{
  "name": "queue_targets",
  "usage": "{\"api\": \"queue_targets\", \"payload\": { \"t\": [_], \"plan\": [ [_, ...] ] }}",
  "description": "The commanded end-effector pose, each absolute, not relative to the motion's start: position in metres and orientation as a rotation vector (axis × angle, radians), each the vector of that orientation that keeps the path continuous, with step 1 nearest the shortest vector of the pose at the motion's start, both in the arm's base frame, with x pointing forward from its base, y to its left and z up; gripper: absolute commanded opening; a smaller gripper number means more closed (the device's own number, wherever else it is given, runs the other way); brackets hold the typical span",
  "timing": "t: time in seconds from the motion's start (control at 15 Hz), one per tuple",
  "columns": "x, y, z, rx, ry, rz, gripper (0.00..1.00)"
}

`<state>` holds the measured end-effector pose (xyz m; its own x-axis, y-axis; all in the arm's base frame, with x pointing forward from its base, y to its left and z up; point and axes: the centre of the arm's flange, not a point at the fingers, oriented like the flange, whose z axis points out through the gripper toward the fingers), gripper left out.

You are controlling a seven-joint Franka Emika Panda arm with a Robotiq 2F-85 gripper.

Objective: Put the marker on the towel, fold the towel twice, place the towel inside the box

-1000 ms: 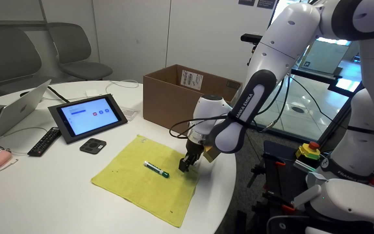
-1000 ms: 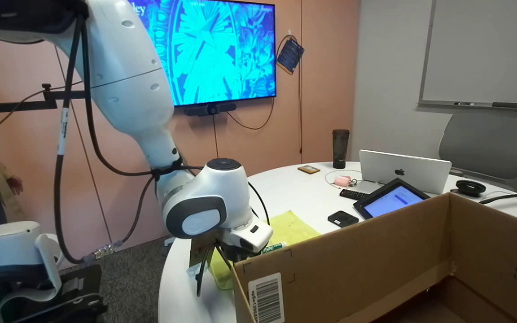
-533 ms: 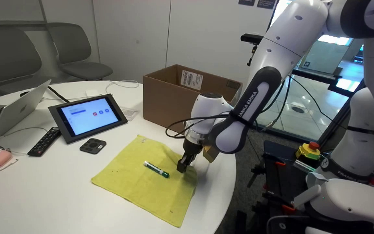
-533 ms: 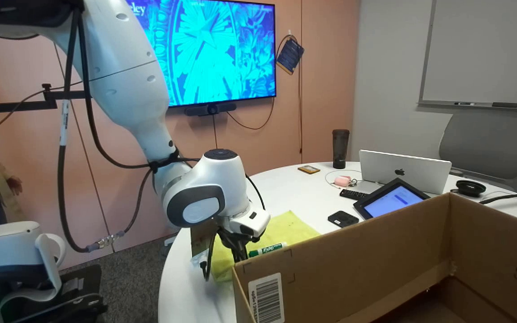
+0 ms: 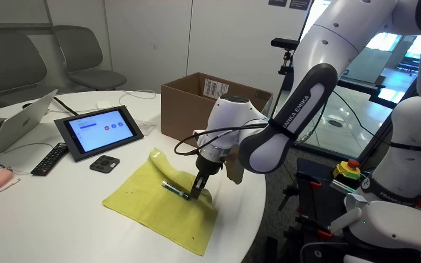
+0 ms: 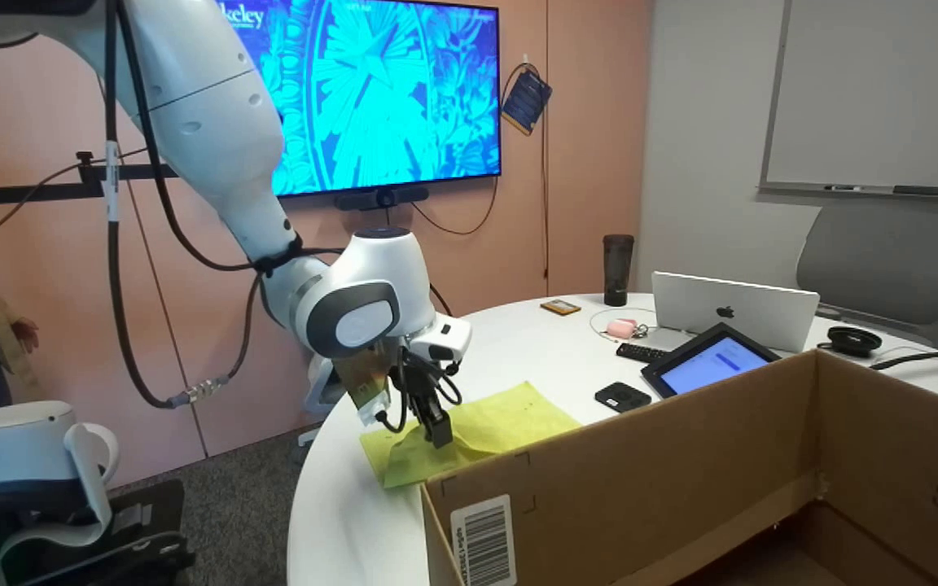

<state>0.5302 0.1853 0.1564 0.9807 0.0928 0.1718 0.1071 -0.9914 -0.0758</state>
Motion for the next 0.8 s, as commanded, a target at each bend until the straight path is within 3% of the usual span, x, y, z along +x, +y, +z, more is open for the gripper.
{"api": "queue_targets", "payload": {
  "t": [0.0, 0.33, 0.67, 0.73],
  "plan": [
    [0.553, 0.247, 0.164, -3.025, -0.380, -0.283, 0.04],
    [0.563, 0.341, 0.142, -2.995, -0.658, -0.254, 0.04],
    [0.563, 0.378, 0.111, -3.019, -0.875, -0.134, 0.04],
    [0.563, 0.378, 0.108, -3.023, -0.914, -0.110, 0.17]
  ]
}}
